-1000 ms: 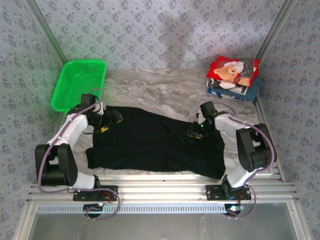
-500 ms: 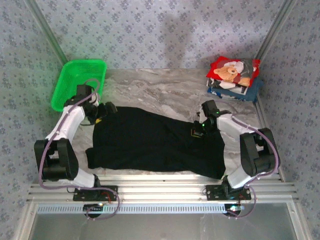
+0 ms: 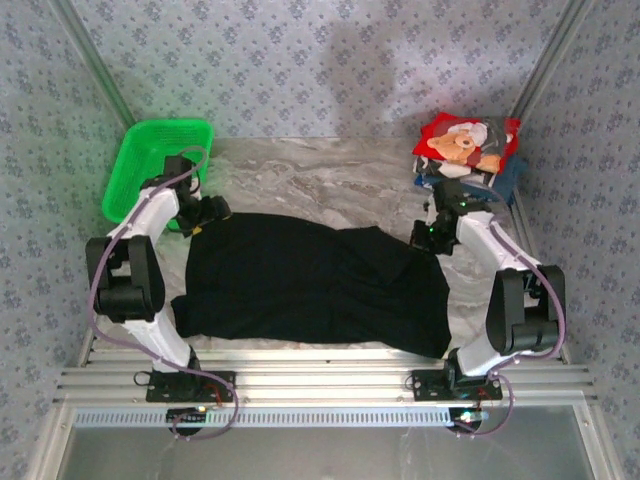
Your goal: Fold and stack the t-shirts
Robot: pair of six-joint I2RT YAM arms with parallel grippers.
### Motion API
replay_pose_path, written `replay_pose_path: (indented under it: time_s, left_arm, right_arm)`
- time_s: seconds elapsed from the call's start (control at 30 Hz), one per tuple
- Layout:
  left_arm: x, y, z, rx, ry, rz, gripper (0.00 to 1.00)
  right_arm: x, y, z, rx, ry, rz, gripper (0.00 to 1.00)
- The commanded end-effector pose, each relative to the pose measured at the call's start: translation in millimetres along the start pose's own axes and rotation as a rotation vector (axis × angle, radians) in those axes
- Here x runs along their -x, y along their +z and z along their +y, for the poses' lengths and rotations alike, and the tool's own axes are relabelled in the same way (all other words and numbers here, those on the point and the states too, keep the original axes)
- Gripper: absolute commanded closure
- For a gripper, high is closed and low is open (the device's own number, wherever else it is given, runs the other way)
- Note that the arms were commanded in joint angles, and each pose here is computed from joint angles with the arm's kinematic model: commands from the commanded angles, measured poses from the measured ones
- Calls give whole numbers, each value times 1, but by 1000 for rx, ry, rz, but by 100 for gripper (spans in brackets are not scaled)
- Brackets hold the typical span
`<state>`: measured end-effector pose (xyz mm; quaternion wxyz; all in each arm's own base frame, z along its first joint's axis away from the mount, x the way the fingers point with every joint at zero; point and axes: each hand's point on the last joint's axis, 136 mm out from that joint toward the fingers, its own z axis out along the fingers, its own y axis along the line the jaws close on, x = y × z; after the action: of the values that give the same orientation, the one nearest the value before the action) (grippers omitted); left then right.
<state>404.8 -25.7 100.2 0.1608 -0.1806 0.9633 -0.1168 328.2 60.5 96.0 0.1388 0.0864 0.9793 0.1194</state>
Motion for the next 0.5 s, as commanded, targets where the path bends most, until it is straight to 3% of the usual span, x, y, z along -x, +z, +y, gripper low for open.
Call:
replay_pose_path:
  time_s: [0.0, 0.27, 0.47]
  left_arm:
    - [16, -3, -15, -24, 5, -40, 20]
    - [29, 16, -24, -3, 8, -33, 20]
    - [46, 37, -41, 25, 63, -26, 20]
  right_arm:
    - [13, -13, -29, -134, -11, -3, 100]
    - [49, -23, -65, -273, -24, -41, 100]
    - [64, -13, -60, -256, -38, -48, 100]
